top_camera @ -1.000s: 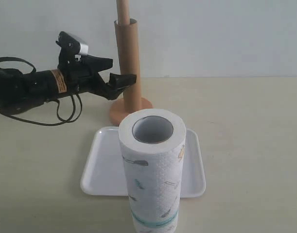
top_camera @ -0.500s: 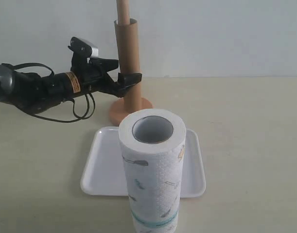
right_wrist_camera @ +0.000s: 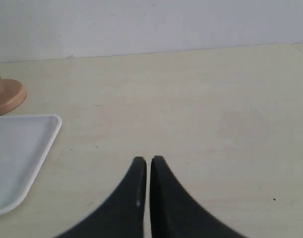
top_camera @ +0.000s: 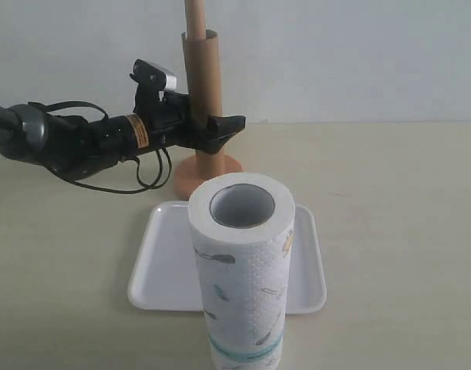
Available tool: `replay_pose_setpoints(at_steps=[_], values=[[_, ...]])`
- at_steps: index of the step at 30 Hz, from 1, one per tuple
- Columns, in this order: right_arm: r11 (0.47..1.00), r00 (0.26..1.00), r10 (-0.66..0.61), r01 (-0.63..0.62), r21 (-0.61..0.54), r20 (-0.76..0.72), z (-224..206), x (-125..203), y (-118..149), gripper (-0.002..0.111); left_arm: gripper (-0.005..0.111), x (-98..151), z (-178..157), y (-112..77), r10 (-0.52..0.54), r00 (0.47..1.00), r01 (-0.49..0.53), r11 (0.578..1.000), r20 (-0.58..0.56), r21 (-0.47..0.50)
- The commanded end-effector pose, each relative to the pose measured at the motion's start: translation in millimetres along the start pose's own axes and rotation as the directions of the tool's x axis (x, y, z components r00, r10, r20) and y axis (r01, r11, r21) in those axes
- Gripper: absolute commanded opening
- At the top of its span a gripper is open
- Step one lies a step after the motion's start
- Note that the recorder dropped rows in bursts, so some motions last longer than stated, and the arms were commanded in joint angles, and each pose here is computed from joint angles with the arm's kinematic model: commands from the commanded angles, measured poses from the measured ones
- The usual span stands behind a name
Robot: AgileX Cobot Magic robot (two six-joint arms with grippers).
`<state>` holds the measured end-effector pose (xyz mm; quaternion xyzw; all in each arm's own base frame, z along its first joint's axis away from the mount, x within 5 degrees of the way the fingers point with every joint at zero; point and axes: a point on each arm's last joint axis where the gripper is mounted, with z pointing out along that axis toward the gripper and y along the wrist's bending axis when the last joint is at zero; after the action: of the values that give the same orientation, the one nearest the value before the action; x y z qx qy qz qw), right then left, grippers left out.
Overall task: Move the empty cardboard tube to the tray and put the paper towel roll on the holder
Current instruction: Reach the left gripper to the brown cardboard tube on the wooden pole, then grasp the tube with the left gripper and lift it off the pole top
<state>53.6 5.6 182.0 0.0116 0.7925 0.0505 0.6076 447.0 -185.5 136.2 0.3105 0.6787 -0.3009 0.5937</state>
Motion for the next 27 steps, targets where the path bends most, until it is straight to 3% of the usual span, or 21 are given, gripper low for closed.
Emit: replay_pose_setpoints(at_steps=[1, 3, 5, 8, 9, 14, 18, 21, 27], values=[[1.000, 1.000, -0.004, 0.004, 0.006, 0.017, -0.3, -1.4, -0.4, 0.003, 0.087, 0.0, 1.4, 1.2, 0.003, 1.000, -0.004, 1.000, -0.009, -0.014], [1.000, 1.000, -0.004, 0.004, 0.006, 0.017, -0.3, -1.4, -0.4, 0.003, 0.084, 0.2, 1.4, 1.4, 0.003, 1.000, -0.004, 1.000, -0.011, -0.016], [1.000, 1.000, -0.004, 0.004, 0.006, 0.017, -0.3, -1.4, -0.4, 0.003, 0.071, 0.3, 1.3, 2.4, -0.005, 1.000, 0.005, 1.000, -0.012, -0.028], [1.000, 1.000, -0.004, 0.004, 0.006, 0.017, -0.3, -1.4, -0.4, 0.003, 0.018, -0.9, 1.3, 4.4, -0.027, 1.000, 0.028, 0.998, 0.003, -0.049], [1.000, 1.000, -0.004, 0.004, 0.006, 0.017, -0.3, -1.4, -0.4, 0.003, 0.007, -1.0, 1.3, 4.5, -0.029, 1.000, 0.029, 0.998, 0.004, -0.051], [1.000, 1.000, -0.004, 0.004, 0.006, 0.017, -0.3, -1.4, -0.4, 0.003, 0.005, -12.0, -0.4, 3.8, -0.014, 1.000, 0.015, 0.999, 0.023, -0.051], [1.000, 1.000, -0.004, 0.004, 0.006, 0.017, -0.3, -1.4, -0.4, 0.003, 0.005, -51.2, -8.0, 0.1, 0.042, 0.995, -0.037, 0.998, 0.090, -0.055], [1.000, 1.000, -0.004, 0.004, 0.006, 0.017, -0.3, -1.4, -0.4, 0.003, 0.005, -96.5, -21.0, -4.6, 0.097, 0.986, -0.085, 0.992, 0.136, -0.088], [1.000, 1.000, -0.004, 0.004, 0.006, 0.017, -0.3, -1.4, -0.4, 0.003, 0.005, -155.3, -45.0, -14.3, 0.096, 0.976, -0.070, 0.988, 0.196, -0.135]])
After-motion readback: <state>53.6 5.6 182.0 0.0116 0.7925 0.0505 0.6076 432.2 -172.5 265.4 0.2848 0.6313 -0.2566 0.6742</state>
